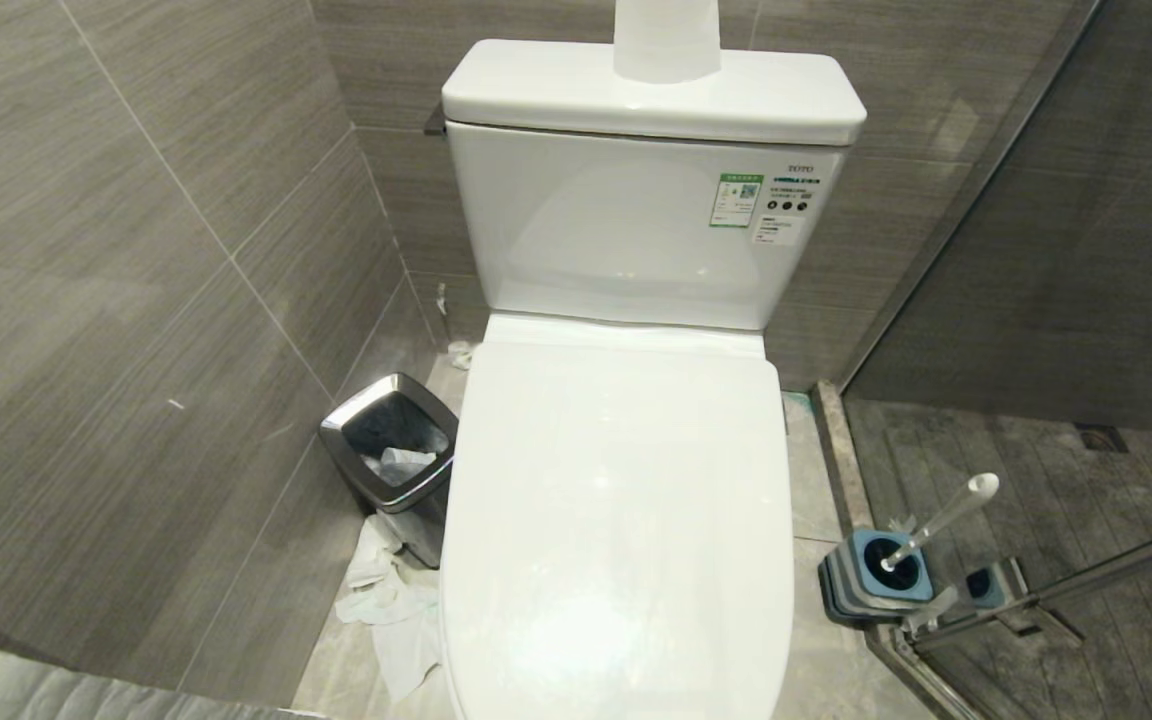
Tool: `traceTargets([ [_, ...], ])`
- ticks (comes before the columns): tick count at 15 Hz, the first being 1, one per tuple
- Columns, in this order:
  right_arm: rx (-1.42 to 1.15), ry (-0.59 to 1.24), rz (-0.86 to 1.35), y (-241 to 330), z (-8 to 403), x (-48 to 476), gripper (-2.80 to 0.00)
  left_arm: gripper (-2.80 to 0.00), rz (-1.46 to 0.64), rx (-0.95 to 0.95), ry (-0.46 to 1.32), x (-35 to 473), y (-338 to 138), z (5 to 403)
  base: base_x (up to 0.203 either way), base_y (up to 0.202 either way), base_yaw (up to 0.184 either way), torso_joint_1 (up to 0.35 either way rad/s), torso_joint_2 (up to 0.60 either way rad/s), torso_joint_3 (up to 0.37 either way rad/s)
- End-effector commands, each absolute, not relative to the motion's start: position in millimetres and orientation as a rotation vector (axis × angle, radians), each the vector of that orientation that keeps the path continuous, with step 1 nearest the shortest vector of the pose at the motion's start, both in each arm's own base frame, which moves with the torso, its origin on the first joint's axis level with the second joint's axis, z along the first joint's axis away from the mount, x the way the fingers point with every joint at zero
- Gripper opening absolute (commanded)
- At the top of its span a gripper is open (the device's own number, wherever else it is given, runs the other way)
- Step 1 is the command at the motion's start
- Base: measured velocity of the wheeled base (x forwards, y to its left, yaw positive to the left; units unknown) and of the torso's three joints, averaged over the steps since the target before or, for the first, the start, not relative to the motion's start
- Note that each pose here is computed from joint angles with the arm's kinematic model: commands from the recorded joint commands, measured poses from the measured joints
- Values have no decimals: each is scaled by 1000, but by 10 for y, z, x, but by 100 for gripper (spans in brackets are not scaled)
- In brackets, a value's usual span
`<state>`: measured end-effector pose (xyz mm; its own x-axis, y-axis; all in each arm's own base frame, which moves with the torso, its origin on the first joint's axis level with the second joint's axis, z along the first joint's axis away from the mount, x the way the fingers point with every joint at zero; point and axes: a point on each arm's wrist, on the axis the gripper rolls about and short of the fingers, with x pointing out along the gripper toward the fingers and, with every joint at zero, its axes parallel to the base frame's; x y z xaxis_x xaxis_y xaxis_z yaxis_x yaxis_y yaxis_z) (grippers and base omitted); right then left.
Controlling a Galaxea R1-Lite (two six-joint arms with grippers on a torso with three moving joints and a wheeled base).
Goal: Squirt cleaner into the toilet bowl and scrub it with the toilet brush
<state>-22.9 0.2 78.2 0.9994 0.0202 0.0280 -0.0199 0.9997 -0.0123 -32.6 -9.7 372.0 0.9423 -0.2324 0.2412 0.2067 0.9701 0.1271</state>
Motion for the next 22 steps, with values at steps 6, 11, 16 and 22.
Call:
traceTargets([
  [6,-12,-17,20,2,749,-220,-280,-280,-197,137,-355,-1036,-166,2891,0,0,0,0,0,0],
  [11,-12,-17,21,2,749,-220,-280,-280,-217,161,-403,-946,-69,2683,0,0,0,0,0,0],
  [16,-12,-17,21,2,749,-220,-280,-280,-202,180,-445,-1118,-62,2116,0,0,0,0,0,0],
  [22,-12,-17,21,2,749,-220,-280,-280,-274,126,-432,-1095,-71,2051,0,0,0,0,0,0],
])
